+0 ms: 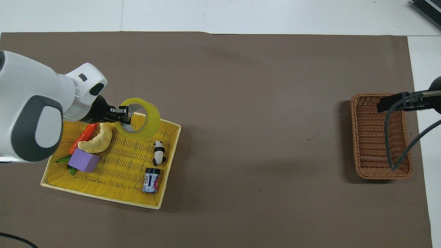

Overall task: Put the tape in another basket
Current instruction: 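Lift the tape roll with the left gripper toward the right gripper, then grasp the tape with the right gripper while the left gripper holds it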

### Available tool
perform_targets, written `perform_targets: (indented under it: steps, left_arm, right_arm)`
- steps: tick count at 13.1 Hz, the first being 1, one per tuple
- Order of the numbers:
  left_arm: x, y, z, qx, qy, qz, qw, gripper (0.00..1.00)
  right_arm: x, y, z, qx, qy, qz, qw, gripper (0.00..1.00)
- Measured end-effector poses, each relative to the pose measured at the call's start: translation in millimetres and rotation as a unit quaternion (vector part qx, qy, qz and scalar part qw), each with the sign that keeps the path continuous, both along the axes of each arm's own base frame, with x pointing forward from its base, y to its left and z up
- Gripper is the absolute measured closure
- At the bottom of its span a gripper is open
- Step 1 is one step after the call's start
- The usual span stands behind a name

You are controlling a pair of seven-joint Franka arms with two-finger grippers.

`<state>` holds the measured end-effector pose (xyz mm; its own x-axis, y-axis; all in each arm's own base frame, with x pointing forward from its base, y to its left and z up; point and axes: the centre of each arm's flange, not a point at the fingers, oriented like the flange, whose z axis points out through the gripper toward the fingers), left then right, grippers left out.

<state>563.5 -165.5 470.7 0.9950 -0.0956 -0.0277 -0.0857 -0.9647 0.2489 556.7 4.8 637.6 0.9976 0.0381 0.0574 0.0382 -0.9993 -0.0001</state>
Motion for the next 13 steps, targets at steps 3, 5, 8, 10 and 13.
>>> perform_targets:
  steps: [3, 5, 8, 10, 13]
  left_arm:
    - [-28.3, -94.3, 3.8, -0.003, -0.008, 0.011, 1.0, 0.78]
    - [-50.0, -144.3, 8.7, -0.009, -0.013, 0.03, 0.999, 0.78]
    - [-81.7, -206.3, 24.4, -0.014, -0.02, 0.054, 0.998, 0.78]
    - [-96.9, -240.9, 42.5, -0.01, -0.037, 0.067, 0.997, 0.78]
    - [-112.8, -286.4, 67.7, -0.004, -0.036, 0.065, 0.997, 0.78]
  right_arm:
    - [-7.8, 52.6, -0.9, 0.037, 0.005, 0.003, 0.999, 0.0]
    - [-14.6, 86.7, -5.5, 0.102, 0.022, 0.002, 0.995, 0.0]
    - [-22.5, 117.2, -29.8, 0.144, 0.053, 0.018, 0.988, 0.0]
    - [-26.2, 136.4, -46.6, 0.186, 0.062, 0.044, 0.98, 0.0]
    - [-27.6, 137.5, -74.3, 0.209, 0.061, 0.109, 0.97, 0.0]
